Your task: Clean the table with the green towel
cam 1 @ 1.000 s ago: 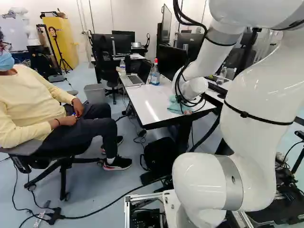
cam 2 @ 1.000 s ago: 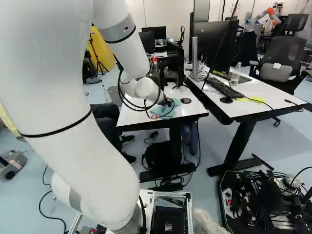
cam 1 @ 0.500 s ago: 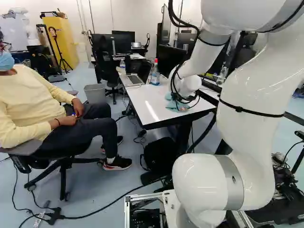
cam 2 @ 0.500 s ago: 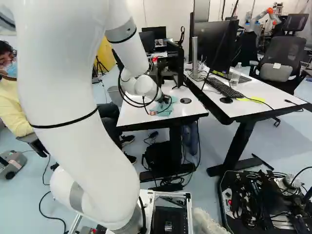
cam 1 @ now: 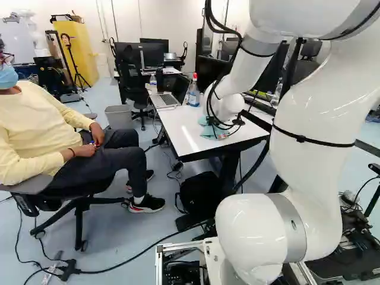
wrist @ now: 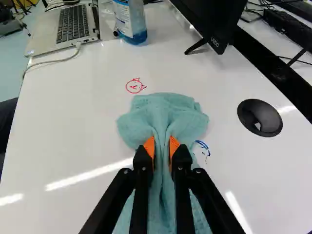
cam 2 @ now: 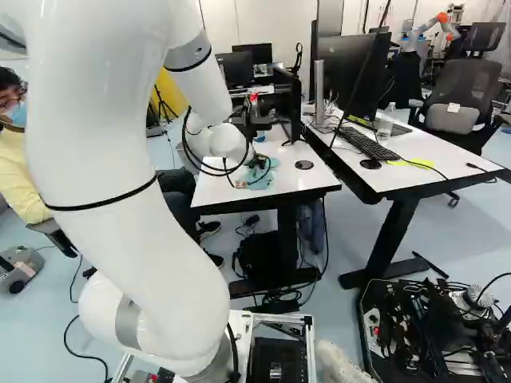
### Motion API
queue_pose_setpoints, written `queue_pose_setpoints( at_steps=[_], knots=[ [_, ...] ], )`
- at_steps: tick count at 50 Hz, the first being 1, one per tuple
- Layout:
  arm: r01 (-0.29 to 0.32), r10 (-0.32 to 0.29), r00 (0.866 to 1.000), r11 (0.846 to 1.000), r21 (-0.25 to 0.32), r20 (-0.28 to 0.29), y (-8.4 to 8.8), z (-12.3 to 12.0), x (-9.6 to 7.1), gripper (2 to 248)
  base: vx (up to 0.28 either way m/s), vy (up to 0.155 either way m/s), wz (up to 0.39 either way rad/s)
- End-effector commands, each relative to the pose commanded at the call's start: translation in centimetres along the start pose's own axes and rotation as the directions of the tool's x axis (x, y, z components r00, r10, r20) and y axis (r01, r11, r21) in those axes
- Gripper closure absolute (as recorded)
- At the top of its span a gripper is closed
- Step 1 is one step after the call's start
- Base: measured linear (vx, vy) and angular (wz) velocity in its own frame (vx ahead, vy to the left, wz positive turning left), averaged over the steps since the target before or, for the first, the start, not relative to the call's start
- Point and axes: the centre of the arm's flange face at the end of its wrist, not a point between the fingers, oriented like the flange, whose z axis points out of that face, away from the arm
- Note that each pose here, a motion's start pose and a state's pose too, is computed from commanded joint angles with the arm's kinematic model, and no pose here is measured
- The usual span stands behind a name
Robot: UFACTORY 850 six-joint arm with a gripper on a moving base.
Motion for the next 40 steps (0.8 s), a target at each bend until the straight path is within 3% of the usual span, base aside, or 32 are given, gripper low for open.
queue_pose_setpoints(
  at_steps=[14,40],
  knots=[
    [0.003,-0.003,1.0,1.0,0.003,0.006,-0.2,-2.0,-1.7,196,0.0,0.0,0.0],
    [-0.053,0.054,0.999,0.997,-0.06,0.008,3.3,-4.0,-3.6,196,0.0,0.0,0.0]
  ],
)
